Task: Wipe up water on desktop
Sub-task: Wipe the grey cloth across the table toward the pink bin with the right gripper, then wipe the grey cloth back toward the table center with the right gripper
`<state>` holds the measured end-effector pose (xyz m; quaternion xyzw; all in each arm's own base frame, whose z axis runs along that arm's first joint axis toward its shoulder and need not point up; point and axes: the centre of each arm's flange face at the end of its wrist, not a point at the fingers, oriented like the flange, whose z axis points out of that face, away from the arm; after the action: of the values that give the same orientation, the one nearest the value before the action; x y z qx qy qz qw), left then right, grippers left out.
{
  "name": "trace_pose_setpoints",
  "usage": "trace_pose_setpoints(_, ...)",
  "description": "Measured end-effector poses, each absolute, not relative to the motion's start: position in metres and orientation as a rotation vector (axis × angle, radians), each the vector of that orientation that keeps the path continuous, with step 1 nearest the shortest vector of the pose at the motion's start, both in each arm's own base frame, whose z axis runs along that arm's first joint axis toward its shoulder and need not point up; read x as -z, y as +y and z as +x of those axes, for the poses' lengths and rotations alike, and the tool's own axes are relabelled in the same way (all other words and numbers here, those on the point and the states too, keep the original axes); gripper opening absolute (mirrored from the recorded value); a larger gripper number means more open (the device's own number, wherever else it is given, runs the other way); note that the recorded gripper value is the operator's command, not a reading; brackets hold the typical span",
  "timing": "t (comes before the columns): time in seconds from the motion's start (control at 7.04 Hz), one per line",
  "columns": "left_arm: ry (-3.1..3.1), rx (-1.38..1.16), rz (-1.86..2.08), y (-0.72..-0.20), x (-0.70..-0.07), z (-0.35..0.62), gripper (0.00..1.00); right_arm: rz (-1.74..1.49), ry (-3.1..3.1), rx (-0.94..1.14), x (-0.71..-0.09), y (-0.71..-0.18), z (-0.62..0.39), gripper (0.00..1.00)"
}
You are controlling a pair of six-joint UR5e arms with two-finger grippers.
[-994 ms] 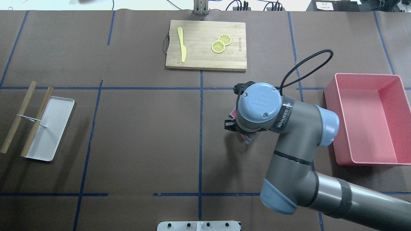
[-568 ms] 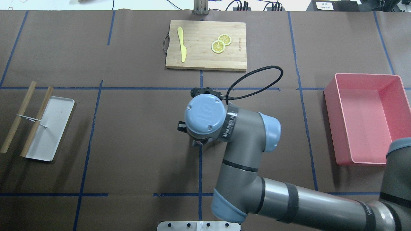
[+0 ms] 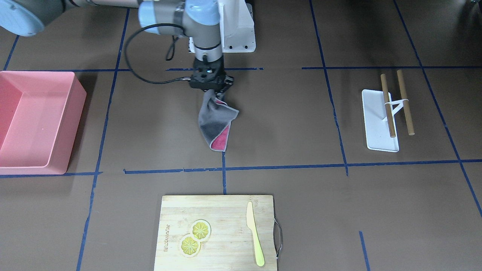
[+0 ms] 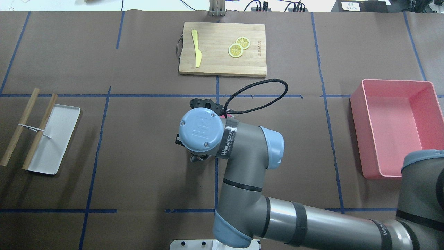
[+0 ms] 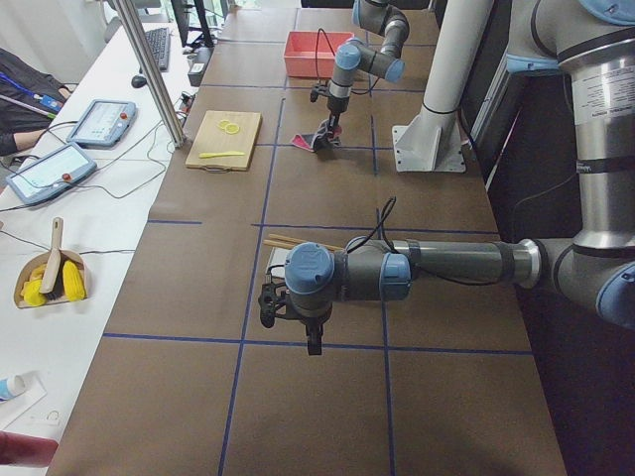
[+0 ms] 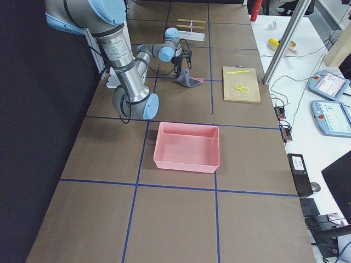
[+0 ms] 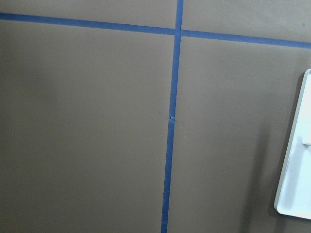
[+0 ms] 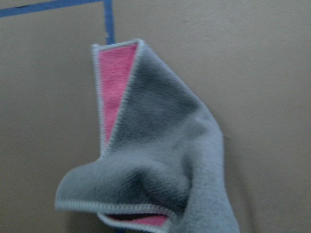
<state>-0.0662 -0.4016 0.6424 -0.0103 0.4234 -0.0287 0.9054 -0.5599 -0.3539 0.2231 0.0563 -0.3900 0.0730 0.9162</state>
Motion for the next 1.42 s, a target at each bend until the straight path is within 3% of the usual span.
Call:
trace_pose_setpoints(0.71,0.865,0.053,-0.012,-0.402,-0.641,-0.067,1.0,0.154,-0.563,0.085,-0.392,-0.342,-0.381,0.0)
trace_pose_setpoints(0.99,0.863,0.052,-0.01,-0.402,-0.641,-0.067,1.0,0.168,-0.61,0.062,-0.372,-0.356,-0.403,0.0)
trace_pose_setpoints(1.42,0.854,0.054,-0.014,-0.401,-0.643,-0.068,1.0,0.111,-0.766,-0.106,-0.248,-0.386,-0.546,0.0)
